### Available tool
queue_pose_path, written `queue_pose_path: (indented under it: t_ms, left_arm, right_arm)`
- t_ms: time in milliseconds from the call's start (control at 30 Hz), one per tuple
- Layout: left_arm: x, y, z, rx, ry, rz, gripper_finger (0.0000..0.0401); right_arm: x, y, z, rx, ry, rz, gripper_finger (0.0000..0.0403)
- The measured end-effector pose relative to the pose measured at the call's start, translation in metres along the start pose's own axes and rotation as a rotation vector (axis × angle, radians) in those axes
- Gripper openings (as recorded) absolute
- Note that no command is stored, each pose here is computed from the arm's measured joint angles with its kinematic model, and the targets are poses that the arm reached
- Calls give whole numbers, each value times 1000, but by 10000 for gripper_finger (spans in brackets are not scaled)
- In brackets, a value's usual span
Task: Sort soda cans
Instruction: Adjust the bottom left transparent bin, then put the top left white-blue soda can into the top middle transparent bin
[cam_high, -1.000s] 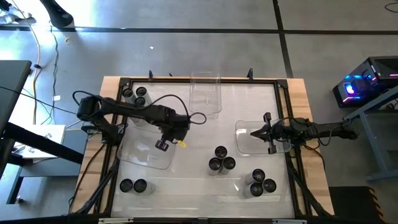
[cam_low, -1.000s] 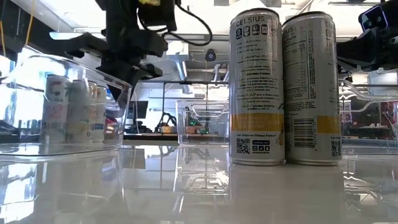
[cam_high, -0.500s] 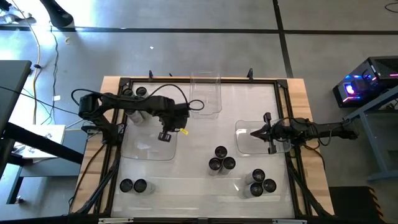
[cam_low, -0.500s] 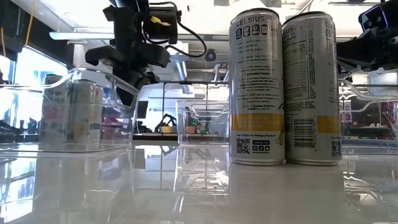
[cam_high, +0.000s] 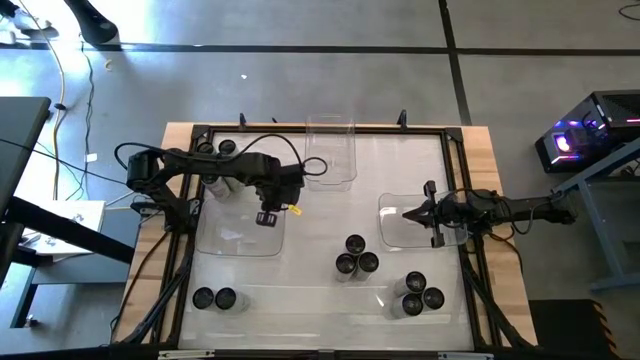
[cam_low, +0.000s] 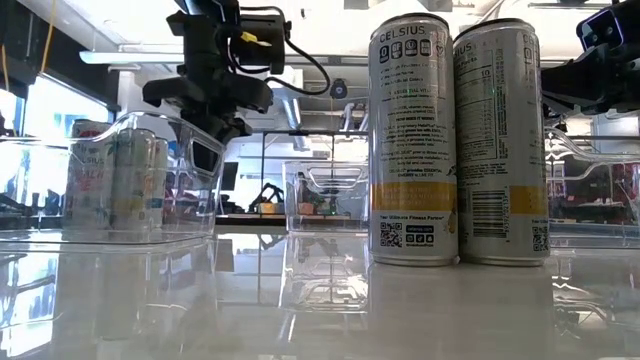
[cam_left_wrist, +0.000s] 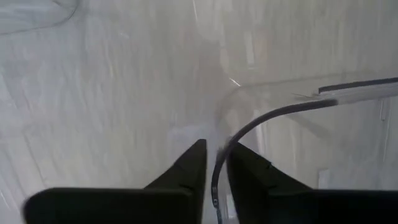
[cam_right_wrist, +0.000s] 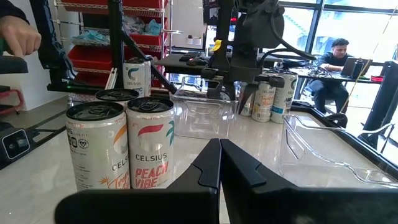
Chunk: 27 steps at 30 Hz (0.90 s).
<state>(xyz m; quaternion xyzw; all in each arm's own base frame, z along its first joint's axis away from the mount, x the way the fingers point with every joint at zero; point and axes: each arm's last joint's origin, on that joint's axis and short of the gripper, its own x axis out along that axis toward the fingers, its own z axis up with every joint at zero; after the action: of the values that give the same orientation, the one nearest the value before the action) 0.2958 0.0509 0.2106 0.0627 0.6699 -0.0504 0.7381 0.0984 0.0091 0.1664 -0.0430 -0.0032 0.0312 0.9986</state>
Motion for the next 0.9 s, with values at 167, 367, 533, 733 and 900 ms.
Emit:
queue_pose_path:
  t_ms: [167,367,533,733,900]
  left_arm:
    - [0,0,-1,-23,9,5,140]
    - [-13,-1,-10,-15,32,50,213]
    - [-42,1,-23,-41,-60,106,238]
    - [-90,12,-46,-157,-248,348,241]
    - [-126,36,-77,-495,-422,533,241]
  right_arm:
    - [0,0,0,0,0,0,0]
    - [0,0,0,0,0,0,0]
    - [0,0,0,0,0,0,0]
    - [0,0,0,0,0,0,0]
    - [0,0,0,0,-1,0,0]
